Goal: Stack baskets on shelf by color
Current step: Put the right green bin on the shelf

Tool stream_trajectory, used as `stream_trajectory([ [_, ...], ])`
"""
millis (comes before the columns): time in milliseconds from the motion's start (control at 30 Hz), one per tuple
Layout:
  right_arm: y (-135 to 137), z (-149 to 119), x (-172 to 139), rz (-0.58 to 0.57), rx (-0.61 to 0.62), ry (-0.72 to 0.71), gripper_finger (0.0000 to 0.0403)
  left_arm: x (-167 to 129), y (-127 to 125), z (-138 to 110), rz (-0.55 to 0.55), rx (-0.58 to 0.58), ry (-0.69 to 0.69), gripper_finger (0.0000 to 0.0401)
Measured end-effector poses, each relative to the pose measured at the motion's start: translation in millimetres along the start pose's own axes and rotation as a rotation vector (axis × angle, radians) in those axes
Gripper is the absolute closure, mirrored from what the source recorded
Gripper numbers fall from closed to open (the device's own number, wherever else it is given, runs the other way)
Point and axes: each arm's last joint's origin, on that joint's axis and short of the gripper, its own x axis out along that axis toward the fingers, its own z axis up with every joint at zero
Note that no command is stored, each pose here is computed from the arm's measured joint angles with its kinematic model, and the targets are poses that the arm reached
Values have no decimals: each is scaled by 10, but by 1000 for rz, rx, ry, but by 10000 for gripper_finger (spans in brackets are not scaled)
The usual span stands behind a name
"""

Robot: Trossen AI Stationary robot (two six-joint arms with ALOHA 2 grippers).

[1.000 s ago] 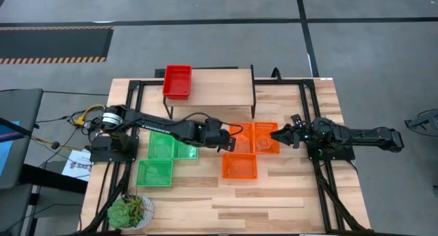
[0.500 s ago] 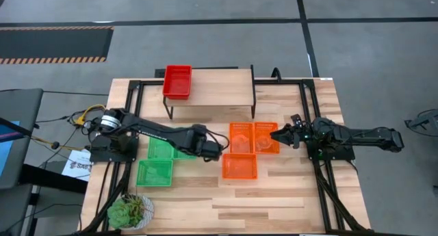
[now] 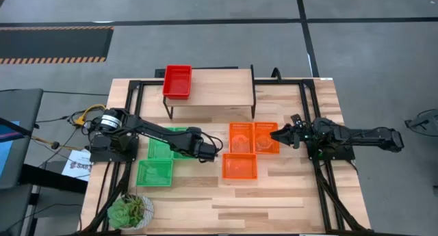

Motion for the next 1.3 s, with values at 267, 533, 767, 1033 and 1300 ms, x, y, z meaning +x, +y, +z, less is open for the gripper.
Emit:
stream_trajectory([
  [267, 0, 0, 0, 0, 0, 0, 159, 91, 26, 5, -5, 31, 62, 260],
  [533, 0, 0, 0, 0, 0, 0, 159, 92, -37, 15, -70, 40, 68, 393],
  [767, 0, 1, 0, 0, 0, -1, 159, -74, -212, 41, -196, -1, 159, 399],
  [1033, 0, 1, 0, 0, 0, -1, 159, -886, -568, 148, -476, 86, 311, 401],
  [1300, 0, 1, 0, 0, -1, -1, 159, -1892, -653, 558, -759, 57, 164, 401],
])
